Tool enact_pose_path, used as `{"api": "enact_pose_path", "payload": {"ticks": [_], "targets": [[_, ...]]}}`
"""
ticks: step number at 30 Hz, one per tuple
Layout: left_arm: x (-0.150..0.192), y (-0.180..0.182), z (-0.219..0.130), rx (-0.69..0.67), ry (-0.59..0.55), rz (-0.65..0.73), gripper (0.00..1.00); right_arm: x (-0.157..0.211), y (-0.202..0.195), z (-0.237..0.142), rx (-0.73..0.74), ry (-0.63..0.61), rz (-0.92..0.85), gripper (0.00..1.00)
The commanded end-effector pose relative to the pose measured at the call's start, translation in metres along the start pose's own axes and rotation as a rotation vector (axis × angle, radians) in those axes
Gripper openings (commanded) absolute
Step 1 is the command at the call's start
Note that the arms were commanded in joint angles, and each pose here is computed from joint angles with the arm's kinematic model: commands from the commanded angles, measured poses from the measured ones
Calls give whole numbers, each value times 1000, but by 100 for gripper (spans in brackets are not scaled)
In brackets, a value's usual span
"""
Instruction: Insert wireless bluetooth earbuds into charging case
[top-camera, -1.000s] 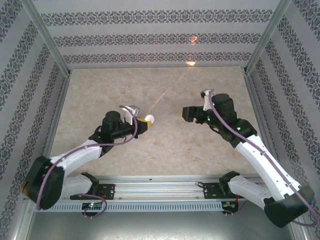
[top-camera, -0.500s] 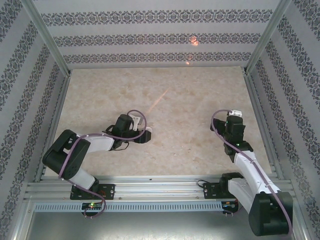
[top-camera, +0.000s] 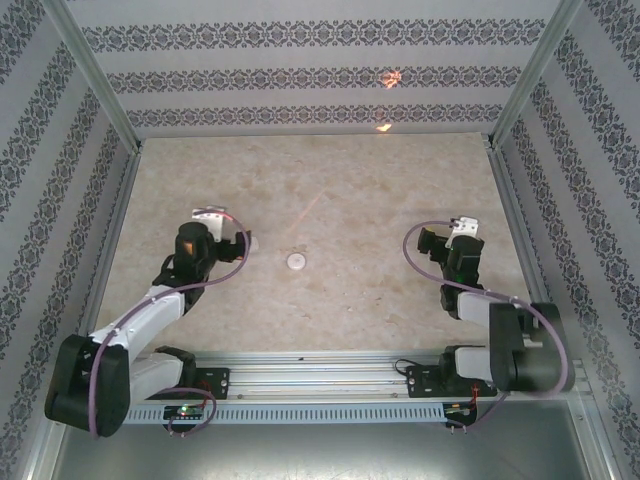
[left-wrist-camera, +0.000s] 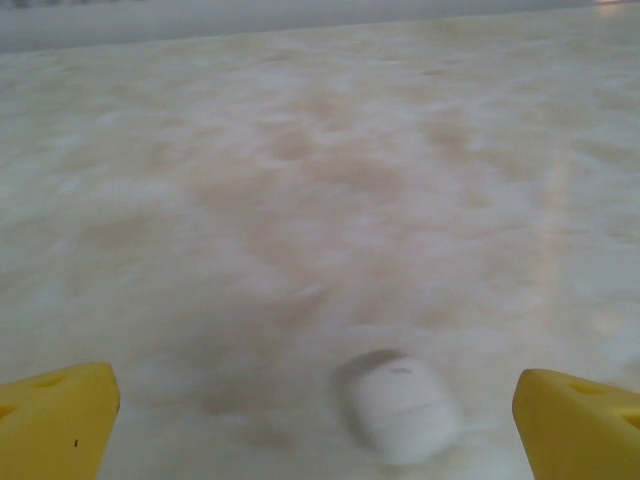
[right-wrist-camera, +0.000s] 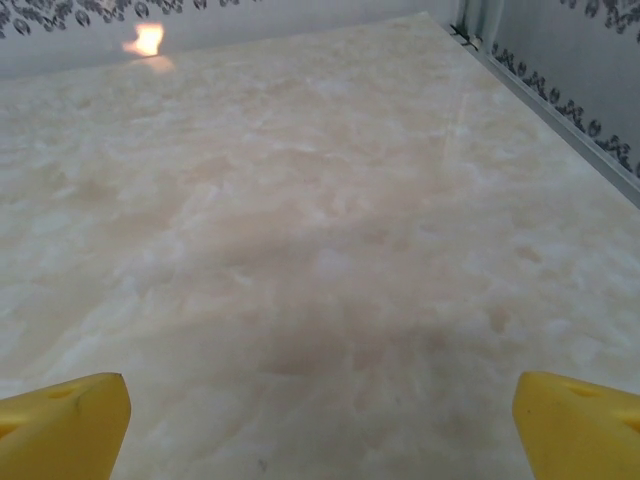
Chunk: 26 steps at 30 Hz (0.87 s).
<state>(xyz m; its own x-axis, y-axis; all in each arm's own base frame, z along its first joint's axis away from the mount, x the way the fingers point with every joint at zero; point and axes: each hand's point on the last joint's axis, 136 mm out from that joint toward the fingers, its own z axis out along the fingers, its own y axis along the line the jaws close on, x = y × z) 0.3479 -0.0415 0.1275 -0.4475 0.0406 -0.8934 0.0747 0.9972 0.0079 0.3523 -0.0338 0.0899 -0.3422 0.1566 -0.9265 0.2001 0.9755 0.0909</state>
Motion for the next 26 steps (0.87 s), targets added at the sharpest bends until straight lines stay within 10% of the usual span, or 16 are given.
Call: {"api": "enact_pose_path", "payload": {"ticks": [1, 6, 26], "targets": [[-4, 29, 5, -91, -122, 5, 100, -27, 16, 9, -78, -132, -25, 98], [-7, 37, 15, -97, -274, 23, 100, -22, 22, 25, -47, -78, -71, 98], [15, 56, 61, -128, -112, -36, 100, -24, 41, 31, -122, -49, -131, 98]]}}
